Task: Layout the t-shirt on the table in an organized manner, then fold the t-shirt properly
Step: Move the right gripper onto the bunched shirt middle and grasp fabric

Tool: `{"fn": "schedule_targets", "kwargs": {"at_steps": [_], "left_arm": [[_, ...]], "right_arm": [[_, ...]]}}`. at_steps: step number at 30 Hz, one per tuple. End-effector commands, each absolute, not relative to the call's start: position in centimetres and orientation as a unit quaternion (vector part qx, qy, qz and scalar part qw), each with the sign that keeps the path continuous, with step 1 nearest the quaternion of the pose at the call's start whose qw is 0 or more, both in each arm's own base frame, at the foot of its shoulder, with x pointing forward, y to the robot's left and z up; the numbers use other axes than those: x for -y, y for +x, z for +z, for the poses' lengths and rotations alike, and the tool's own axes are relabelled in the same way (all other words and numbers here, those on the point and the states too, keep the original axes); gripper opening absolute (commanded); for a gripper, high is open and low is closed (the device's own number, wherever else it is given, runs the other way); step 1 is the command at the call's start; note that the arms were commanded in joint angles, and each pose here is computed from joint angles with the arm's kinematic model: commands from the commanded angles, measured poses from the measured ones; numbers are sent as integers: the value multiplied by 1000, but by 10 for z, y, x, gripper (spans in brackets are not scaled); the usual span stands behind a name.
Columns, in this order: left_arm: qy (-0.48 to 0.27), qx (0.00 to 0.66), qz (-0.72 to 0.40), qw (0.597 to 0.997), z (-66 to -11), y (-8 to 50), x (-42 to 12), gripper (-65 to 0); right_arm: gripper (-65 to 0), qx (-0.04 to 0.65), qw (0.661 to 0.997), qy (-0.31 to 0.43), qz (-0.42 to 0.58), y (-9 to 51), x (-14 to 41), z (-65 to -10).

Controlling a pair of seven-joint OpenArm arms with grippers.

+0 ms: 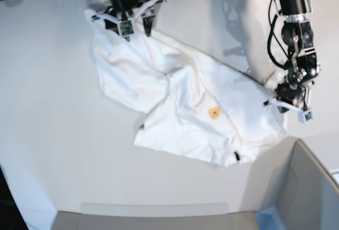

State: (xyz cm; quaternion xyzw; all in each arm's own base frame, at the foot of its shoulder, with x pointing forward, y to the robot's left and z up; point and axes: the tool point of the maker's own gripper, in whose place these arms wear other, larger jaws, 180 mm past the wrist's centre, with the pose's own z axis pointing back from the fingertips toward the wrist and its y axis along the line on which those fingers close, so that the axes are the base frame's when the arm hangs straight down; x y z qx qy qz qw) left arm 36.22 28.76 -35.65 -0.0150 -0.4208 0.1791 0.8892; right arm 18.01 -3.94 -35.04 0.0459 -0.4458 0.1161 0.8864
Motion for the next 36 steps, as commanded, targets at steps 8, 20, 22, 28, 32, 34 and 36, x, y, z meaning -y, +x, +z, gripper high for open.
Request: {"fn": "schedule_targets", "kwargs": {"at_steps": [8, 20, 22, 28, 32, 34, 36], "left_arm": [[-7, 445, 175, 878, -340, 371, -295, -650], [-5, 439, 175, 882, -345, 365, -296, -650], [-5, 439, 175, 882, -345, 365, -296, -650], [-5, 439, 175, 882, -345, 365, -296, -650], [-5, 439, 175, 882, -345, 365, -296, -650], [-6, 439, 175, 881, -345, 366, -295, -650], [-7, 438, 175, 881, -346, 365, -294, -650]], "right_arm": [[-330, 534, 828, 82, 150, 237, 13, -302], [-330, 449, 864, 154, 167, 246, -16, -309], [-330, 445, 867, 154, 163, 241, -14, -312], [-330, 432, 874, 160, 158, 227, -15, -321], [-330, 454, 863, 161, 150, 225, -12, -317], [-330, 459, 861, 151, 160, 226, -10, -317], [-330, 465, 858, 130, 176, 228, -7, -318]]}}
